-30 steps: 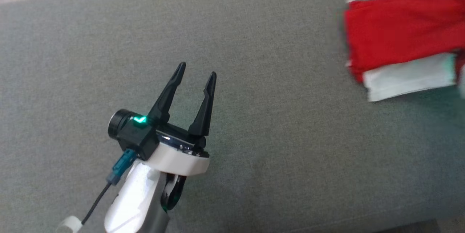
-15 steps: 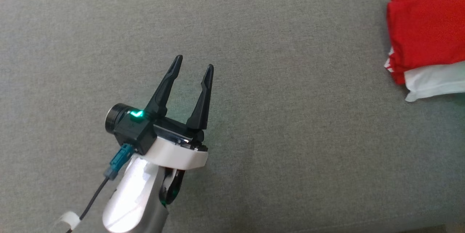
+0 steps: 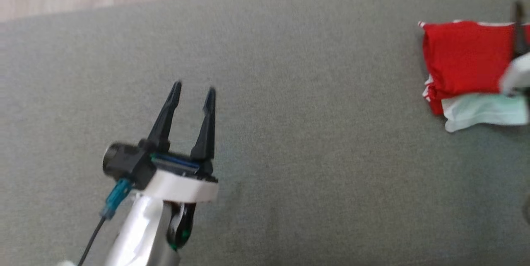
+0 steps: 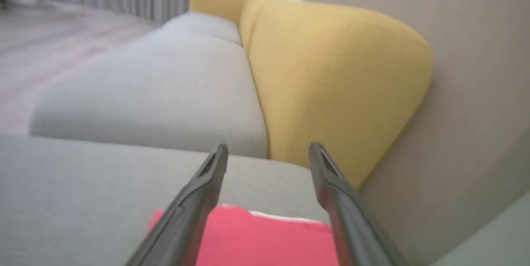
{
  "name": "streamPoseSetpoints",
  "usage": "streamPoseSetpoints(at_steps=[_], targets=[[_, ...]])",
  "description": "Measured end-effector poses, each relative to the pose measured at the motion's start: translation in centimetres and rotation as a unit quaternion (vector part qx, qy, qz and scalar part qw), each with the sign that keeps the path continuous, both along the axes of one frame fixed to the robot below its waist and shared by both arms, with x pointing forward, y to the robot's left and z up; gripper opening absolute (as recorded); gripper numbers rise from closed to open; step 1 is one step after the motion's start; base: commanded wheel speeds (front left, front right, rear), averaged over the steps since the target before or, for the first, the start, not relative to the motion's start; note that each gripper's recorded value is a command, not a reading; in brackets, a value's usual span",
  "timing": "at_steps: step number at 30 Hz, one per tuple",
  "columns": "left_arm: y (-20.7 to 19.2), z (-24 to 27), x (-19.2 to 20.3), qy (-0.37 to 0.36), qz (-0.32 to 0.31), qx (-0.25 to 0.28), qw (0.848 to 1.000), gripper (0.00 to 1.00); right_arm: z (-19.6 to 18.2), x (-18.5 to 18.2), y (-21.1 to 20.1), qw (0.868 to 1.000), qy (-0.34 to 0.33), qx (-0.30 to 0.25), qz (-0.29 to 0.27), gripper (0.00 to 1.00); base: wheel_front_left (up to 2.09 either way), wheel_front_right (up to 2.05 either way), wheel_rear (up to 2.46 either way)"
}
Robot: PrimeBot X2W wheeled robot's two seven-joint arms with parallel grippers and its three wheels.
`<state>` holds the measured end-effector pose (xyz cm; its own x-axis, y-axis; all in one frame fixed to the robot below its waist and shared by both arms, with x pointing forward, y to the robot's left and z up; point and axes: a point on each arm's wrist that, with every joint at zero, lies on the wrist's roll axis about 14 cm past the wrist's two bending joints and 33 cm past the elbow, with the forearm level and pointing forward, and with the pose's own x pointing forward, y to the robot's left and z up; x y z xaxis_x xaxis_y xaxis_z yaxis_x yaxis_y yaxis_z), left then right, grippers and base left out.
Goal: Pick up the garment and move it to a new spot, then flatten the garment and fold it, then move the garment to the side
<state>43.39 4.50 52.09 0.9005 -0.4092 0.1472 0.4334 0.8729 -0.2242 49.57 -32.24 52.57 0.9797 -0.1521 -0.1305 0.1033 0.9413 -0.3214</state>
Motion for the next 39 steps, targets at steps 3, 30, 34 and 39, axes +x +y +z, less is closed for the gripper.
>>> streamPoseSetpoints(at_steps=[3, 30, 34, 39], targets=[[1.1, 0.2, -1.1, 0.004, 0.016, -0.008, 1.0, 1.0, 3.1, 0.2, 4.3, 0.996, -0.066, 0.033, 0.047, 1.0, 0.0, 0.0, 0.0], [10.7, -1.9, -8.3, 0.041, 0.158, -0.017, 0.986, 1.0, -4.5, -12.5, 19.1, 0.943, -0.06, 0.298, 0.136, 1.0, 0.0, 0.0, 0.0], [10.7, -1.6, -8.2, 0.036, 0.158, -0.018, 0.987, 1.0, -3.7, -12.4, 19.0, 0.941, -0.072, 0.301, 0.137, 1.0, 0.0, 0.0, 0.0], [10.7, -1.4, -8.1, 0.037, 0.158, -0.03, 0.986, 1.0, -3.4, -12.4, 18.8, 0.941, -0.079, 0.3, 0.135, 1.0, 0.0, 0.0, 0.0]])
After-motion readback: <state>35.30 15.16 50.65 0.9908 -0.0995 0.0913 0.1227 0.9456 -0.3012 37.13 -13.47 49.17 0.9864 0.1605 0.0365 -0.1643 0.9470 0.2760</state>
